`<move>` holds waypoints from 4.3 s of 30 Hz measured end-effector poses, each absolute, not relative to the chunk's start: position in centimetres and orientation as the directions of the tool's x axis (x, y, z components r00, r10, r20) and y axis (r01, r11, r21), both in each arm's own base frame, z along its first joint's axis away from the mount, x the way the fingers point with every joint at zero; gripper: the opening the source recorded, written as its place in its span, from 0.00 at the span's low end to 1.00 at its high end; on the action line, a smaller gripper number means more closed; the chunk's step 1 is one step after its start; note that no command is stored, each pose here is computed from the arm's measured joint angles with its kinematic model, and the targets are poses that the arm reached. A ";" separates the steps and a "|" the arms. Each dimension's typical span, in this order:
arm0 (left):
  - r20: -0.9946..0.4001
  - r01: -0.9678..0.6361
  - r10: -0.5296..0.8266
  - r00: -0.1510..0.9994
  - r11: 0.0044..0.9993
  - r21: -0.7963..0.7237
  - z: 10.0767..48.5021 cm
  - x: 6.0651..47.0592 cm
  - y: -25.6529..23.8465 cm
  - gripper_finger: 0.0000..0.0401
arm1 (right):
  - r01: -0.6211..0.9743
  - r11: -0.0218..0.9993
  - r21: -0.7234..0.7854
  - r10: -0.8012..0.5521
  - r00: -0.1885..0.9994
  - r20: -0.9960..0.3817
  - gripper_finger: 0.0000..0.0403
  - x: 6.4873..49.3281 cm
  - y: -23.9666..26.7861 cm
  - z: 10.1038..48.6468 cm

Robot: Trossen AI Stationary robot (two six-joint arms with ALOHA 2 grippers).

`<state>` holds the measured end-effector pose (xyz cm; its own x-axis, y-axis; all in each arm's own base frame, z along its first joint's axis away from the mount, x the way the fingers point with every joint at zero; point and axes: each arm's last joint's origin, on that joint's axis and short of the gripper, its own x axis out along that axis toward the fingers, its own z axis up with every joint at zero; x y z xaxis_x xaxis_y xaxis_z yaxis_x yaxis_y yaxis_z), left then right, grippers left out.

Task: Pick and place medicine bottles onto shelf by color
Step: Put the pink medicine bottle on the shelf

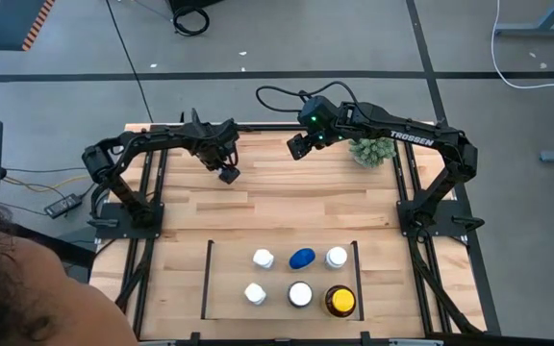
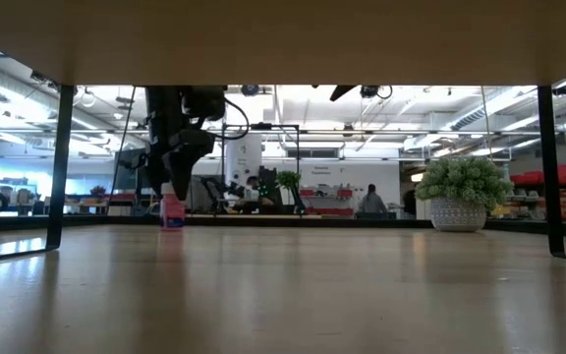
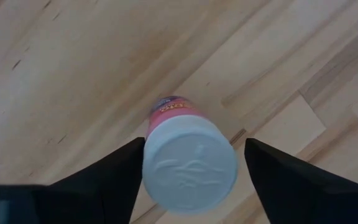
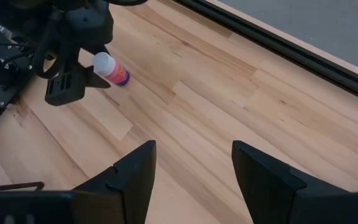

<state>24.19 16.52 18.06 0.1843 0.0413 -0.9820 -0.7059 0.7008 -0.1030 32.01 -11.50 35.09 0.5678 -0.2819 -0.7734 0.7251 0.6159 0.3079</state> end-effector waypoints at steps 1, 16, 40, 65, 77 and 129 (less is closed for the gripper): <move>-0.982 -0.706 0.041 0.184 0.701 -0.103 18.1 24.2 16.5 0.68 | 0.725 0.616 0.308 -0.282 0.568 -0.773 0.54 32.0 -11.5 35.1; -0.977 -0.694 0.022 0.211 0.708 -0.133 19.1 23.8 16.1 0.44 | 0.759 0.561 0.330 -0.303 0.559 -0.772 0.54 32.1 -11.3 35.1; -0.910 -0.580 -0.004 0.415 0.769 -0.268 30.1 20.0 10.7 0.48 | 0.742 0.492 0.455 -0.194 0.603 -0.774 0.54 33.1 -8.0 35.1; -0.902 -0.304 -0.057 0.428 0.931 -0.203 39.4 21.3 -3.4 0.44 | 0.638 0.695 0.333 -0.155 0.585 -0.796 0.54 33.5 1.2 34.8; -0.896 -0.359 -0.101 0.432 0.892 -0.274 38.5 22.3 -8.3 0.43 | 0.627 0.709 0.323 -0.128 0.564 -0.815 0.54 33.2 1.6 34.7; -0.931 -0.198 -0.143 0.337 0.956 -0.219 39.5 26.5 -18.9 0.45 | 0.614 0.725 0.312 -0.135 0.570 -0.810 0.54 33.1 2.9 34.7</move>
<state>26.50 -18.86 39.50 0.3370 -0.1434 -0.9305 -0.1976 0.9556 -0.2188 33.11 2.92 34.73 0.5702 -0.1347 -0.8104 0.6144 0.7248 0.3118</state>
